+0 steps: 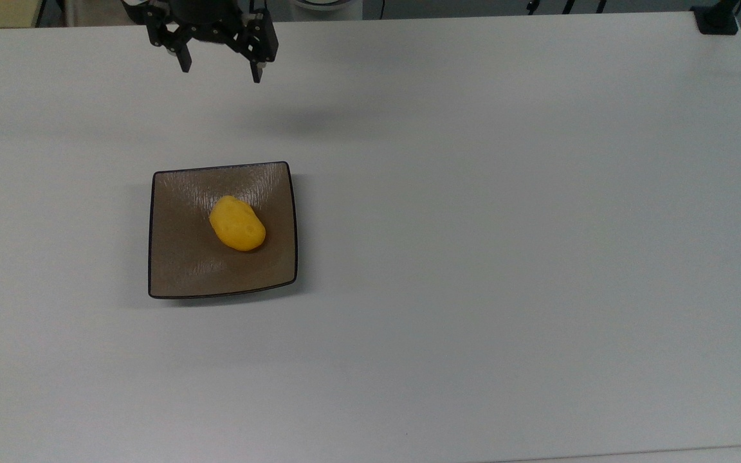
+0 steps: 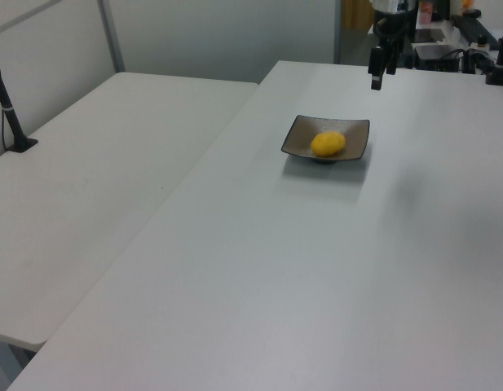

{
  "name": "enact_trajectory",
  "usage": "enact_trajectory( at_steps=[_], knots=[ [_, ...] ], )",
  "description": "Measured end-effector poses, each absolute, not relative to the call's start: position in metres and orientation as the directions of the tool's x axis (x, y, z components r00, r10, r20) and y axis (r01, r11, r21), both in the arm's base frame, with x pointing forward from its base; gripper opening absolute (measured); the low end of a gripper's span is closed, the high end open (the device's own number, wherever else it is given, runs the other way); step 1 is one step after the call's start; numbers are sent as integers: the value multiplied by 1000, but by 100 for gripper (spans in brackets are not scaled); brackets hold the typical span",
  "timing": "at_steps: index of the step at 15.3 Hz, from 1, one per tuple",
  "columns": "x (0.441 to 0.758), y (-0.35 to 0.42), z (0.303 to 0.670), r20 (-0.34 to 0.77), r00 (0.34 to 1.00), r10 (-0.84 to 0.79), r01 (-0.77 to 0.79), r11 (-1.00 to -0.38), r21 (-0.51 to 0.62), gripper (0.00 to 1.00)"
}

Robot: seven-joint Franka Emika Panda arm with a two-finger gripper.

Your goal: Put potatoes on a ceramic plate

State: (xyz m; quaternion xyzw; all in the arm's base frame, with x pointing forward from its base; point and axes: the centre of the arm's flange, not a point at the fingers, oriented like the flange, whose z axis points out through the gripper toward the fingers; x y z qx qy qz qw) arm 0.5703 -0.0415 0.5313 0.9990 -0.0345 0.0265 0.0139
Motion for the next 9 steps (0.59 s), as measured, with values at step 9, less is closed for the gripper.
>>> enact_trajectory(
  at_steps=[9],
  knots=[
    [562,19,535,33,999,25,24,-999,25,100]
  ],
)
